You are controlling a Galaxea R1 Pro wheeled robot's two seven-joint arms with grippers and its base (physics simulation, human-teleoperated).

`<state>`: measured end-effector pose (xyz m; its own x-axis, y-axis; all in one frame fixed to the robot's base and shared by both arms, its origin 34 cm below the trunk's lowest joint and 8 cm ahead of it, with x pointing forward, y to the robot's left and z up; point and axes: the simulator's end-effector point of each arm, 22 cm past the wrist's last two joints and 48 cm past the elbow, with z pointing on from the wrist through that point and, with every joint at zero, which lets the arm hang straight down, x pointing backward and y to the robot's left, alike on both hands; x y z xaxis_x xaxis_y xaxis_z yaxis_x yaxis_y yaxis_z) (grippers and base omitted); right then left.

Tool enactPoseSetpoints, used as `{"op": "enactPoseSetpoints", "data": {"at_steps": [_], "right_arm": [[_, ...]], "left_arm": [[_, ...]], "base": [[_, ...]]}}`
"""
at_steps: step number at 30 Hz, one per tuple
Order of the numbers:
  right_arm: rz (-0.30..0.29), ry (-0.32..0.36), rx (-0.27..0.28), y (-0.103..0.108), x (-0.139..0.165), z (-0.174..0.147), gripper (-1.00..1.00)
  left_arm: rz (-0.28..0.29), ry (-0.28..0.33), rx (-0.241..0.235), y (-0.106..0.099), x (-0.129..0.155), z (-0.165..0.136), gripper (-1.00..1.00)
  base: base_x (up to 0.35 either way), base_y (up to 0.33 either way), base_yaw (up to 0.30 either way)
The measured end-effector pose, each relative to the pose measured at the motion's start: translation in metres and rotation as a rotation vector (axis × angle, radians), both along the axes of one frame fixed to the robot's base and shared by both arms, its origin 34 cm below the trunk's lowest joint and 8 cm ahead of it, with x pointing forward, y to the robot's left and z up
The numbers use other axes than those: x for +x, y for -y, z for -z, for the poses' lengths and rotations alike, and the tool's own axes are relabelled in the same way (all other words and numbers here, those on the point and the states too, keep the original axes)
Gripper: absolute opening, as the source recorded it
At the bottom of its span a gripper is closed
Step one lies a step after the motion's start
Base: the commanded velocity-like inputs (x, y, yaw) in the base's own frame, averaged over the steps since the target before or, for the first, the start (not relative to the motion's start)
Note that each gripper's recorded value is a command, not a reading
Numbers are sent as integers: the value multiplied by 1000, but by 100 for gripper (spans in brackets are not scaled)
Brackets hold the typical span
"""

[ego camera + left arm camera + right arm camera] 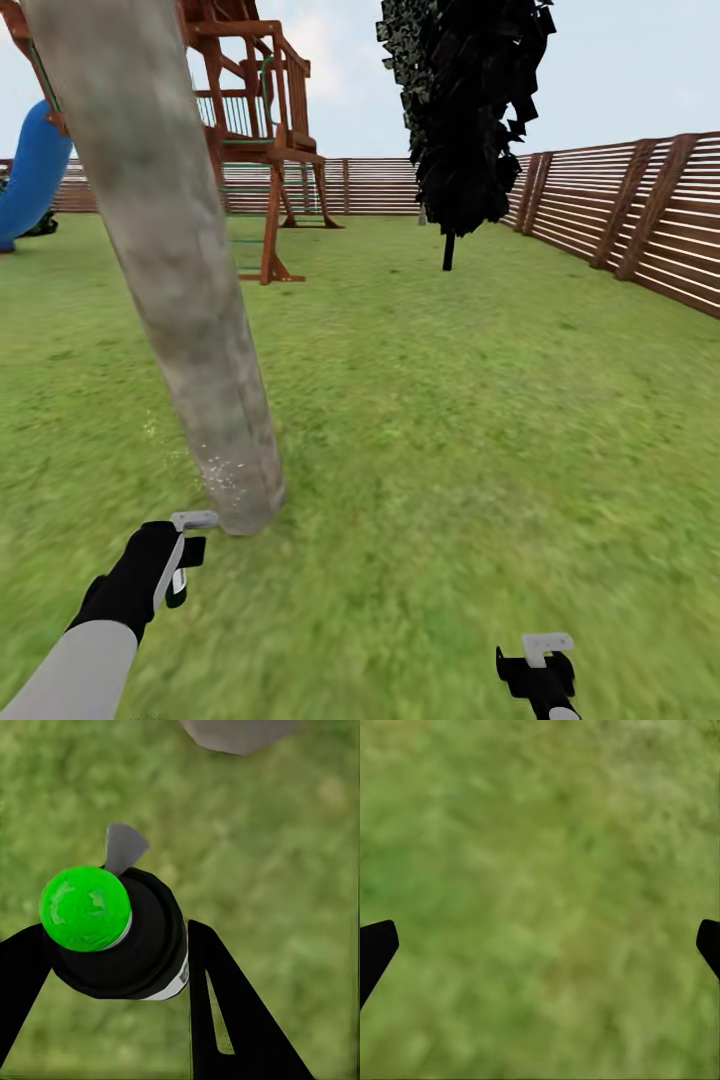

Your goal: In the garden, pick up the pesticide atomizer on the floor and spray pesticide onto both trees until each tree trunk is fully covered.

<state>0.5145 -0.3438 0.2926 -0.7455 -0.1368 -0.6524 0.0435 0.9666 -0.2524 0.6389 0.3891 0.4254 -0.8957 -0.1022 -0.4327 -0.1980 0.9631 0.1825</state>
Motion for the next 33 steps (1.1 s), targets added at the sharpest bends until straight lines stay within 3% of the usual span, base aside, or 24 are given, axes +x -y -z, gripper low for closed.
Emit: {"op": "enactPoseSetpoints", "data": {"at_steps": [3,6,8,15,20,22,29,33], "right_arm": [[0,0,0,0,0,0,100],[2,0,-2,2,0,0,100],[3,-1,-4,3,0,0,100],[2,-1,-5,3,0,0,100],[2,-1,-4,3,0,0,100],[2,0,-4,3,0,0,100],[2,0,-4,3,0,0,100],[2,0,-5,4,0,0,100]], "left_arm": [[6,7,-13,6,3,-1,-100],[31,43,-54,43,16,-9,-100],[37,63,-56,47,25,-19,-100],[9,65,-43,34,40,-74,-100],[6,130,-29,28,72,-113,-100],[2,135,-19,22,74,-118,-100],[11,127,-32,31,71,-112,-100],[60,124,-3,44,75,-114,-100]], "base": [[50,-271,255],[-12,-276,50],[-129,-260,6],[100,-116,46],[3,-1,261],[0,0,276],[75,-43,212],[234,-157,10]]}}
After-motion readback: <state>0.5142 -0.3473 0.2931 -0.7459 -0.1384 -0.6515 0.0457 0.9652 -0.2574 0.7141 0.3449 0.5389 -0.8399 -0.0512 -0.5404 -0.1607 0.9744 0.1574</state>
